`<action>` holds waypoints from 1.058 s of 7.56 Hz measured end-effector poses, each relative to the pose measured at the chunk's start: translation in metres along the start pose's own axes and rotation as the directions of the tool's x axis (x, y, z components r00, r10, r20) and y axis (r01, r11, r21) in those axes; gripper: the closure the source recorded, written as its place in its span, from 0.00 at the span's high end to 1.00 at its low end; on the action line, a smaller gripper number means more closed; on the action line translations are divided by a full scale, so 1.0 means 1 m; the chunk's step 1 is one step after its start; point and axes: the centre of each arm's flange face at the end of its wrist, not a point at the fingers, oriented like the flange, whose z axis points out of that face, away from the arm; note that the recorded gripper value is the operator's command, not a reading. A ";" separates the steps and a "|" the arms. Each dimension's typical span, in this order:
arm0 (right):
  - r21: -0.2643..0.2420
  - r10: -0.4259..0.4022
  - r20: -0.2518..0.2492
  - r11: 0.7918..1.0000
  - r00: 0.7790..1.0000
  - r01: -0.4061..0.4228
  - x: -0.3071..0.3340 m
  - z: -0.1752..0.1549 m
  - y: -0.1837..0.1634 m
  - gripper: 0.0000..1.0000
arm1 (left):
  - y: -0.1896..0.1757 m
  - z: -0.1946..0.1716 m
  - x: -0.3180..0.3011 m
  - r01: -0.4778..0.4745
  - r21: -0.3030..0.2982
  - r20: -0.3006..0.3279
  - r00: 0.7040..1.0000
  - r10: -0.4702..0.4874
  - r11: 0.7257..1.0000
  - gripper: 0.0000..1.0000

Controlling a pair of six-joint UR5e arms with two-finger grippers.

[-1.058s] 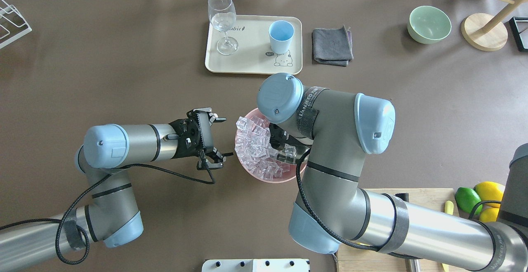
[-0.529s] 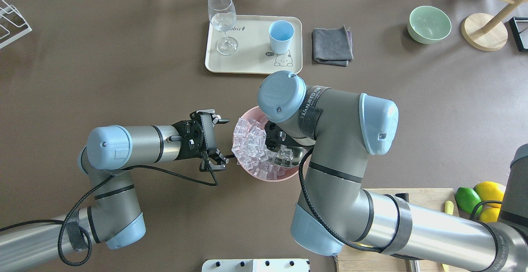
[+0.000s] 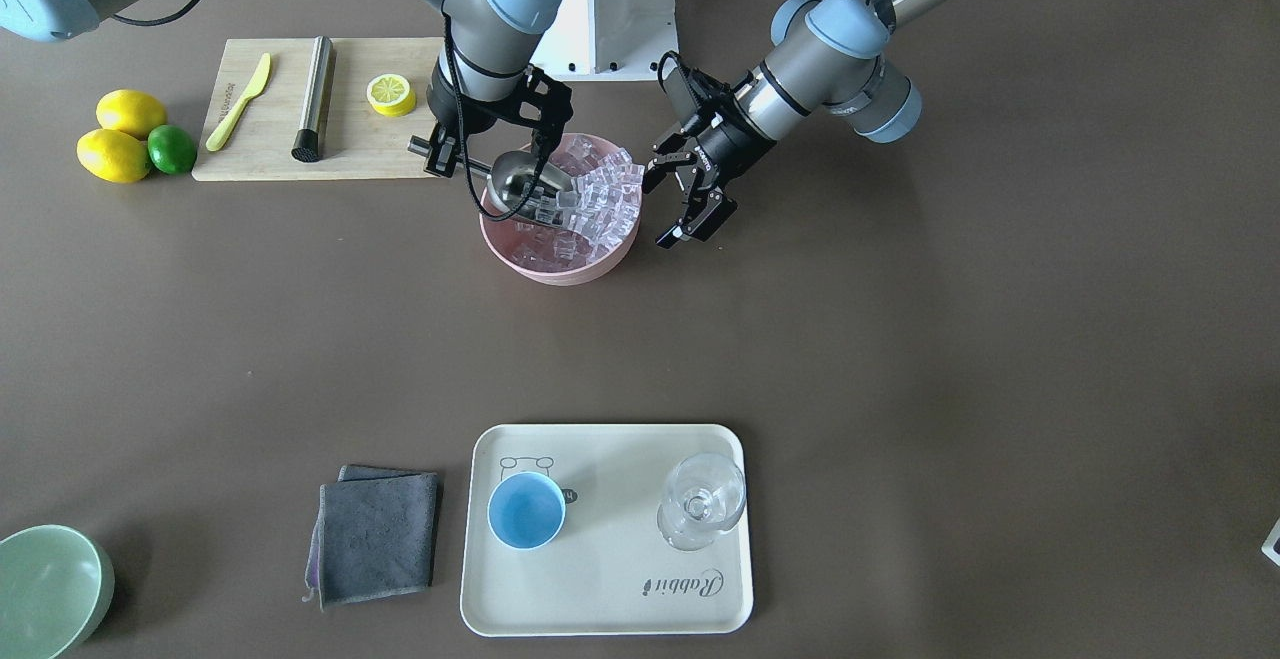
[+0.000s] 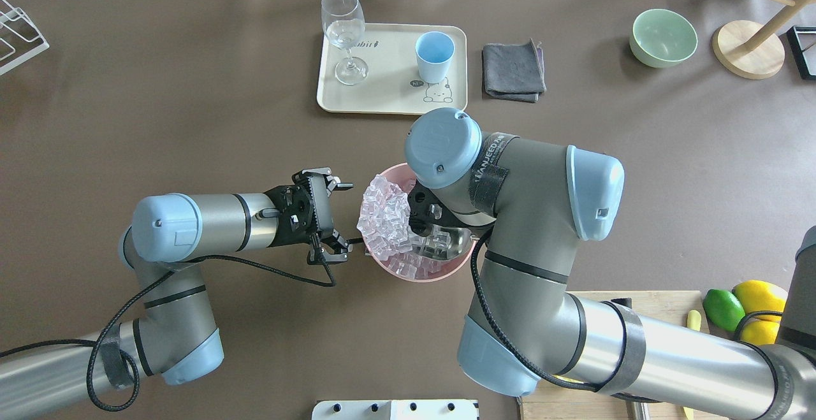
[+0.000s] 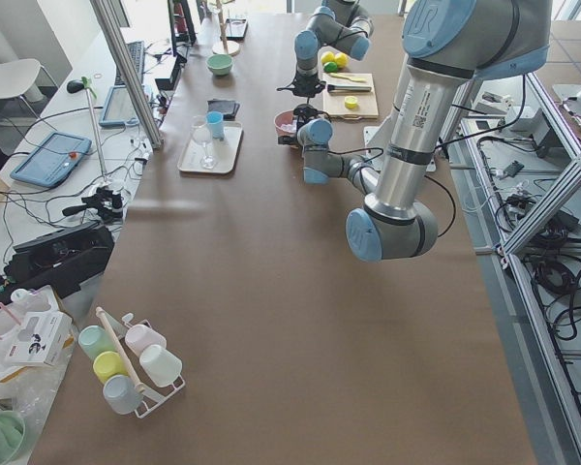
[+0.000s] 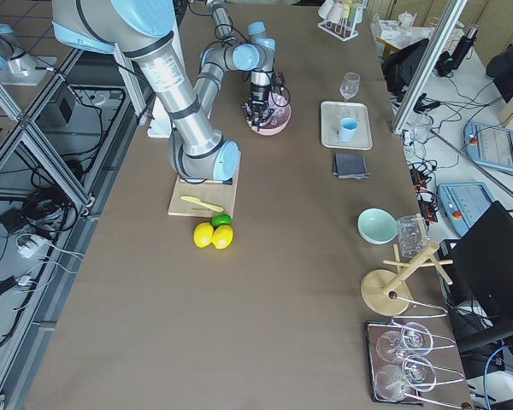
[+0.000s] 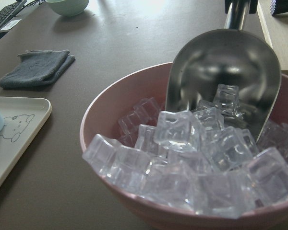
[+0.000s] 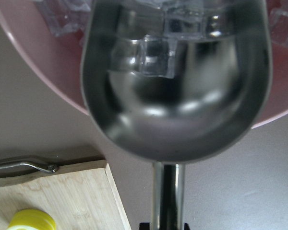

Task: Put ice in cup with scoop
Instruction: 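Drag the scoop through the ice and tilt it up to fill it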

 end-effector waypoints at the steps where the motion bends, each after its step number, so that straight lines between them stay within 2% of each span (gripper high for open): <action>1: 0.015 -0.003 -0.003 1.000 1.000 0.004 -0.001 -0.002 0.004 0.00 | 0.001 -0.003 0.000 0.000 0.001 0.002 1.000 0.000 1.000 0.99; 5: 0.101 -0.009 0.006 0.995 1.000 0.008 0.000 -0.006 0.021 0.00 | -0.001 -0.013 -0.001 -0.002 0.012 0.021 1.000 0.001 1.000 0.99; 7: 0.167 -0.015 0.050 0.986 0.999 0.007 0.014 -0.001 0.034 0.00 | 0.000 -0.016 0.000 -0.004 0.012 0.020 1.000 0.003 1.000 0.99; 8: 0.182 -0.020 0.055 0.983 0.998 0.009 0.021 0.000 0.039 0.00 | 0.002 -0.017 0.000 -0.004 0.009 0.019 1.000 0.004 1.000 0.99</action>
